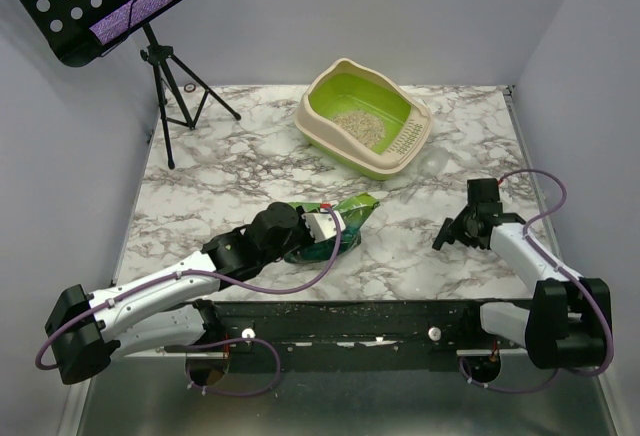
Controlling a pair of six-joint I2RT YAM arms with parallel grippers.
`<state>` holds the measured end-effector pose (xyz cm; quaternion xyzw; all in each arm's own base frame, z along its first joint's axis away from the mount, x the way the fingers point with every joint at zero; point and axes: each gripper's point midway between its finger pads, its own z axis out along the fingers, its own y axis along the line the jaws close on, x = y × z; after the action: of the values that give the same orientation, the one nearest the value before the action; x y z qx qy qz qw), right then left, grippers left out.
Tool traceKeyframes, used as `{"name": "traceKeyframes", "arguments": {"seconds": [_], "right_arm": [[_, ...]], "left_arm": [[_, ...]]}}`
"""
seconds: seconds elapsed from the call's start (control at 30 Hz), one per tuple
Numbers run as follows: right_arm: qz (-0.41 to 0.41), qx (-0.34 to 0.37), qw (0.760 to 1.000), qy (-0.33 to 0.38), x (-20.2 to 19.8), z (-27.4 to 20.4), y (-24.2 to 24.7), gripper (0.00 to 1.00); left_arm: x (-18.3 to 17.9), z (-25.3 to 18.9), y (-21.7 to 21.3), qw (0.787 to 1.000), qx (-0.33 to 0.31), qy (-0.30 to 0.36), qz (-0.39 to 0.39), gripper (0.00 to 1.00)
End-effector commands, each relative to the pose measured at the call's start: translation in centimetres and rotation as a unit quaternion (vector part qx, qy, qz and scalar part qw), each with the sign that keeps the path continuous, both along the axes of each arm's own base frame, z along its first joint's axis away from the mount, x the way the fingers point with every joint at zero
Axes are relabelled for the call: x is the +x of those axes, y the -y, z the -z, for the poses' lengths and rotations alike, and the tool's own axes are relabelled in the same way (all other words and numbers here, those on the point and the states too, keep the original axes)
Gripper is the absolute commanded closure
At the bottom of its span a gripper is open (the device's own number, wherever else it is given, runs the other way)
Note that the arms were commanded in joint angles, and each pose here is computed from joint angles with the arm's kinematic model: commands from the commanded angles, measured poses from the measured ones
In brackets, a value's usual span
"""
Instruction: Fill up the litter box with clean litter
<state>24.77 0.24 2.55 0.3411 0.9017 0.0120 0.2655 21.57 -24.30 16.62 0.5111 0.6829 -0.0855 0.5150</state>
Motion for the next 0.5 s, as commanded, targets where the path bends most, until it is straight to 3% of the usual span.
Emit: {"name": "traceKeyframes", "arguments": {"seconds": [0.0,0.07,0.1,0.37,0.47], "right_arm": [[-0.005,0.006,1.0,0.011,0.3,0.1,-0.1,0.83],[-0.005,0.006,1.0,0.015,0.3,0.0,-0.1,0.97],[-0.005,0.006,1.0,0.017,0.2,-0.1,-0.1,1.0],[-0.027,0.017,0.996,0.085,1.1,-3.8,-0.8,1.0],[-0.037,0.004,0.993,0.112,1.2,-6.1,-0.5,1.0]], "left_arm": [[0.4,0.7,-0.8,1.0,0.011,-0.003,-0.022,1.0],[0.5,0.6,-0.8,1.0,0.012,-0.003,-0.024,1.0],[0.5,0.7,-0.8,1.0,0.013,-0.004,-0.024,1.0],[0.5,-0.2,-1.0,1.0,0.001,0.007,-0.028,1.0],[0.7,-0.2,-1.1,0.999,0.005,0.006,-0.032,0.95]]}}
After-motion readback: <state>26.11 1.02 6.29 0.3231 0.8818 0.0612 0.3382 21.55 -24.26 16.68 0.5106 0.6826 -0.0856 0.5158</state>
